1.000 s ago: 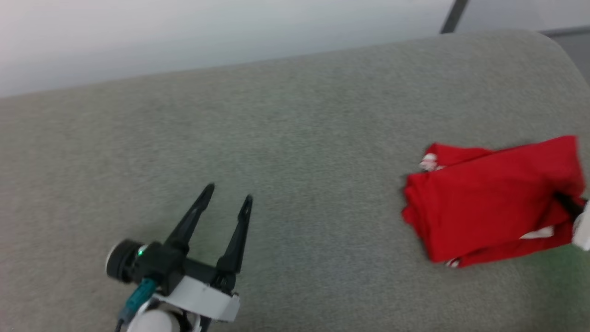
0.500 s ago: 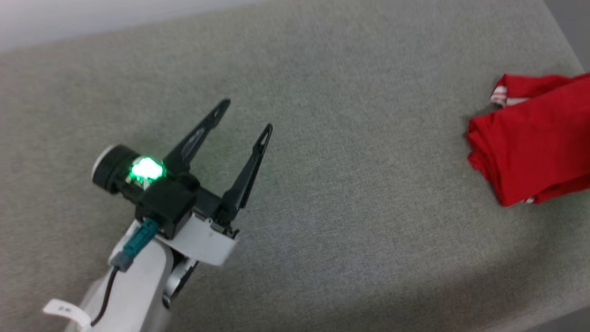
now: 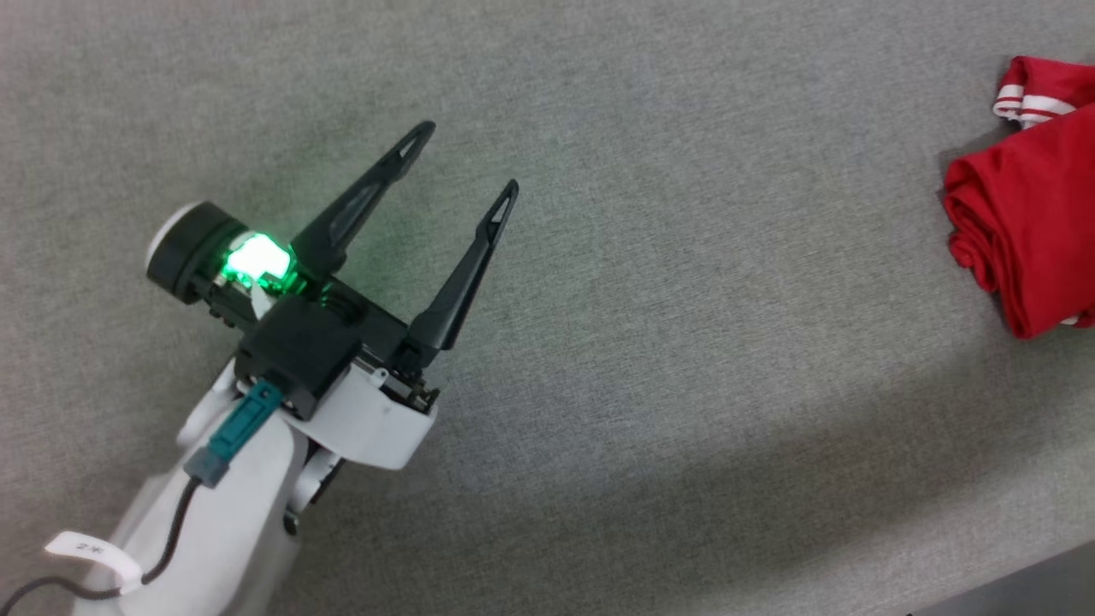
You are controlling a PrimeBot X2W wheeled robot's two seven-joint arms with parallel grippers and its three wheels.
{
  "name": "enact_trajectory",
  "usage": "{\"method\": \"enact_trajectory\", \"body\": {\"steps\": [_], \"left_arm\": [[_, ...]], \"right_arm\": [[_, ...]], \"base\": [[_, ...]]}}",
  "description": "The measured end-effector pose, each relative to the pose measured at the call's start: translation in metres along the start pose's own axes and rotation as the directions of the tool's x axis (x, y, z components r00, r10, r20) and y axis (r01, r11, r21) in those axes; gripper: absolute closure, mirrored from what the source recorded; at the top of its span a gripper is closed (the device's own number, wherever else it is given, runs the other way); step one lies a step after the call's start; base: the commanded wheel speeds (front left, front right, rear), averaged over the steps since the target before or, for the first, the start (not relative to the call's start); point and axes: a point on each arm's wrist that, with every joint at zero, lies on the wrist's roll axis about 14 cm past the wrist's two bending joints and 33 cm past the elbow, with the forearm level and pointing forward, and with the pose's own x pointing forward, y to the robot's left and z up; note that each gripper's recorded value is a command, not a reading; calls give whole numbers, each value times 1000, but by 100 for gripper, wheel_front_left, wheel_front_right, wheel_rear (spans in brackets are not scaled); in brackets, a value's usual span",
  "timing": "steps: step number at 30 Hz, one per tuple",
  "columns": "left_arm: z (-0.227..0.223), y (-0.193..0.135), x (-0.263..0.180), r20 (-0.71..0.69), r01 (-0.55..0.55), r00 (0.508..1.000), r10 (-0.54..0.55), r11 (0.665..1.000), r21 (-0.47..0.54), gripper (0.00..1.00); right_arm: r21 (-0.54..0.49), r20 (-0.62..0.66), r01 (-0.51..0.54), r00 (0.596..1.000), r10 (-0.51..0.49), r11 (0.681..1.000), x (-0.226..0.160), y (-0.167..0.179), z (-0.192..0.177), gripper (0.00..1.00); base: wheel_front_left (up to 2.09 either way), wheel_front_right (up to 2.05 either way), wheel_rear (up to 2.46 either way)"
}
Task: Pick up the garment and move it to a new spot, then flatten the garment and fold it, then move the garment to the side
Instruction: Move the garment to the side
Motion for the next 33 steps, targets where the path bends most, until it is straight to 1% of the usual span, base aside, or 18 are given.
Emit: {"method": "enact_trajectory", "body": {"steps": [5, 6, 7, 8, 9, 10, 16, 20, 24, 28, 33], "left_arm": [[-8, 6, -1, -9, -5, 1000, 5, 1000, 4, 0], [-9, 7, -1, -11, -6, 1000, 7, 1000, 3, 0], [-11, 7, -2, -14, -8, 1000, 8, 1000, 1, 0], [-12, 7, -2, -18, -9, 1000, 9, 1000, 1, 0], [-12, 7, -3, -20, -9, 1000, 9, 1000, 1, 0], [-12, 8, -3, -22, -11, 1000, 11, 1000, 1, 0], [-7, 4, -8, -35, -40, 999, 39, 999, -19, 0], [-2, -4, -17, -54, -68, 996, 65, 997, -47, 0], [4, -8, -33, -84, -123, 990, 117, 990, -68, 0], [5, -8, -59, -136, -203, 972, 190, 976, -85, 0], [10, -7, -96, -187, -304, 940, 285, 949, -79, 0]], "right_arm": [[-30, 8, 13, 1000, -12, 999, 8, 6, -6, 100], [-27, 7, 13, 1000, -13, 1000, 10, 7, -8, 96], [-24, 4, 14, 1000, -14, 1000, 10, 8, -10, 70], [-28, 2, 14, 1000, -14, 999, 11, 9, -11, 62], [-31, 1, 14, 1000, -14, 999, 11, 9, -10, 62], [-30, 5, 15, 1000, -15, 999, 10, 9, -10, 0], [-47, 25, 10, 1000, -9, 999, 1, 4, -2, 0], [-77, 48, -27, 998, 31, 997, -8, 12, 1, 0], [-120, 66, -115, 990, 124, 986, -21, 38, -4, 0], [-86, 96, -205, 972, 212, 975, -38, 64, -11, 0], [-70, 151, -306, 937, 313, 949, -62, 91, -19, 0]], "base": [[0, 0, 0], [0, 0, 0], [0, 0, 0], [0, 0, 0], [0, 0, 0], [0, 0, 0], [0, 0, 0], [0, 0, 0], [0, 0, 0], [0, 0, 0], [0, 0, 0]]}}
